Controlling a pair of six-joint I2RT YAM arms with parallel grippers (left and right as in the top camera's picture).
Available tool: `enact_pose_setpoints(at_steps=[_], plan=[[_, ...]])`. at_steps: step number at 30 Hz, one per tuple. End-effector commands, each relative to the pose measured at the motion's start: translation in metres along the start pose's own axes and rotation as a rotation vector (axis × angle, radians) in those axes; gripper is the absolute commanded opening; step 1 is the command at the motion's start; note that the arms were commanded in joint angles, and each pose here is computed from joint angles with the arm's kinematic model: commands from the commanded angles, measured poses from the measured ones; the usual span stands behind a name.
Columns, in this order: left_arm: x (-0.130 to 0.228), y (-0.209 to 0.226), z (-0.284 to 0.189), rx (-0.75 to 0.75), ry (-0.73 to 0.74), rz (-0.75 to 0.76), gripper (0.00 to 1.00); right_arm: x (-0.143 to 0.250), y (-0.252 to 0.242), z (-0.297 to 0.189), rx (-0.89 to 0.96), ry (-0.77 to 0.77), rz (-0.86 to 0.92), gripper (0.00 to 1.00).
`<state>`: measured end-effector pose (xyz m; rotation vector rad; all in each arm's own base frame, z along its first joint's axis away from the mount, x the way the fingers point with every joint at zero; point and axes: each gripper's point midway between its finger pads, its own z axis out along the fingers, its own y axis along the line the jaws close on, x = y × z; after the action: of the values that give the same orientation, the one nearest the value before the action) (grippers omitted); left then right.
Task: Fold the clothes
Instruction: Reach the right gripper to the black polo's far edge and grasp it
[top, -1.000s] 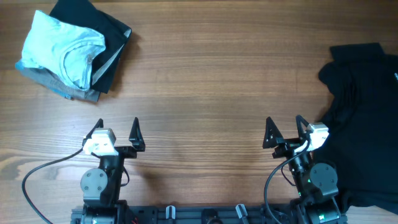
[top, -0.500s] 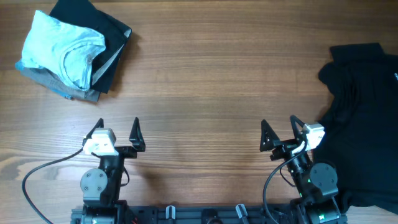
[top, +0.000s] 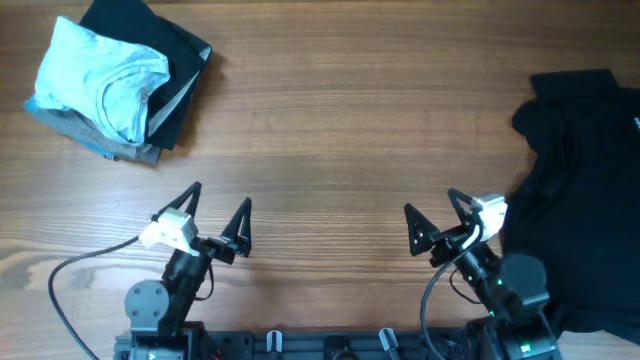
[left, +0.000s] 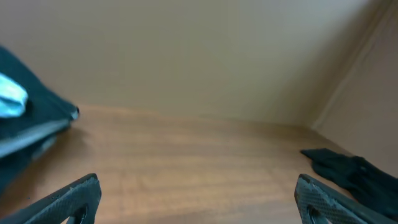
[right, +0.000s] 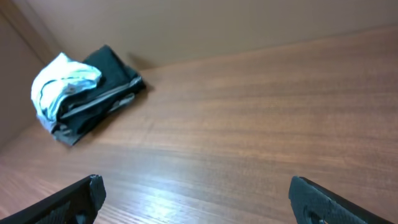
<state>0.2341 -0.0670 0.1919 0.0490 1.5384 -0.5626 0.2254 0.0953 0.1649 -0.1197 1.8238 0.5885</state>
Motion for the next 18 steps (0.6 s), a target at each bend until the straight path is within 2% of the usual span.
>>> enact_pose_setpoints(at_steps=[1,5,9,16,18], plan=[[-0.026,-0.01,-0.001,0.009,-0.01,-0.051,1.0,-0.018,0.009,-0.003,0.004,0.096,-0.089,1.0],[-0.044,-0.012,0.003,-0.025,0.038,-0.062,1.0,-0.016,0.003,0.003,0.06,0.272,-0.086,1.0],[-0.069,-0.017,0.011,-0.066,0.147,-0.052,1.0,-0.016,0.003,0.016,0.08,0.453,-0.031,1.0],[-0.104,-0.023,0.029,-0.147,0.498,-0.032,1.0,-0.025,0.042,0.041,-0.106,0.729,0.117,1.0],[-0.107,-0.021,0.036,-0.168,0.587,-0.056,1.0,-0.03,0.037,0.051,-0.083,0.769,0.104,1.0]])
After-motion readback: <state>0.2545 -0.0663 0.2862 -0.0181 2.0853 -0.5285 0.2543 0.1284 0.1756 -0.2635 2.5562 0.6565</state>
